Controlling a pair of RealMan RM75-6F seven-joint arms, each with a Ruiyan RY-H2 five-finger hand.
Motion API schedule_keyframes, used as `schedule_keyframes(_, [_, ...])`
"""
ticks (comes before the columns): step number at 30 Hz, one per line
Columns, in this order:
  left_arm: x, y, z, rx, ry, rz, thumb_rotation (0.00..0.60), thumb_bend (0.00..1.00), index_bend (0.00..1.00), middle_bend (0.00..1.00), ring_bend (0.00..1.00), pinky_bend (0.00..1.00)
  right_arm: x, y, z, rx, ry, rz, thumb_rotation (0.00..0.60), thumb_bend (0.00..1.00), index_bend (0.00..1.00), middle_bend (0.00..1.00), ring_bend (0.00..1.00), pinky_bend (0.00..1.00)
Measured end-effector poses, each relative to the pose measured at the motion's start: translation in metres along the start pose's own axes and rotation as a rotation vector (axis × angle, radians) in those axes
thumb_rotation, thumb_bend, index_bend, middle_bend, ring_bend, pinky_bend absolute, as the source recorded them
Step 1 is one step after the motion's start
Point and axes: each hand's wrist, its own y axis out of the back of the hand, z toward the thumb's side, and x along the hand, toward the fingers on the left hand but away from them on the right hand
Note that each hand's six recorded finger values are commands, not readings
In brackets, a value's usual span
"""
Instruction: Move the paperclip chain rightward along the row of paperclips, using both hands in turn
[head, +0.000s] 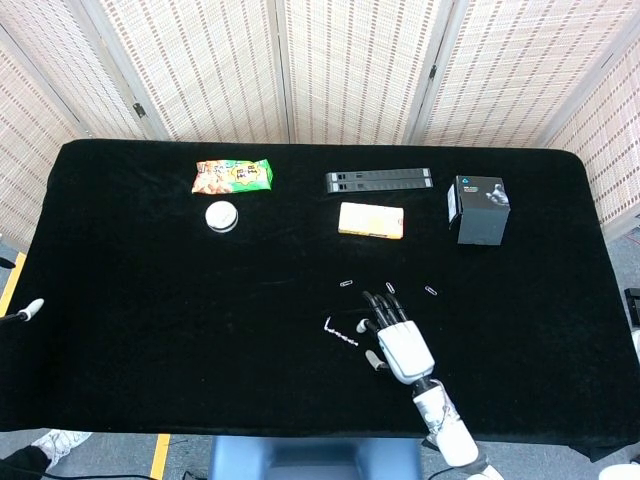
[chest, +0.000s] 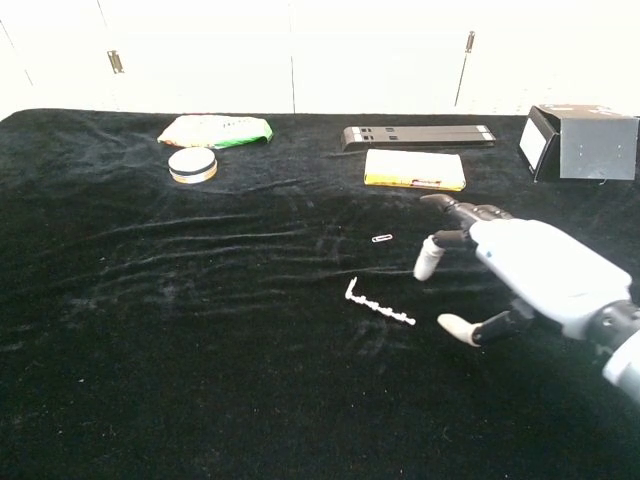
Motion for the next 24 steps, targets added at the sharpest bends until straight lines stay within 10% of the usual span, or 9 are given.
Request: schedule_keyframes(24, [-0.008, 0.009, -0.037, -0.018, 0.053, -0.01, 0.6, 0.16, 0.07, 0.42, 0.34, 0.52, -0.037, -0.03, 0.008, 0.031, -0.035, -0.007, 0.6, 0.34, 0.31, 0.0, 0.0, 0.0])
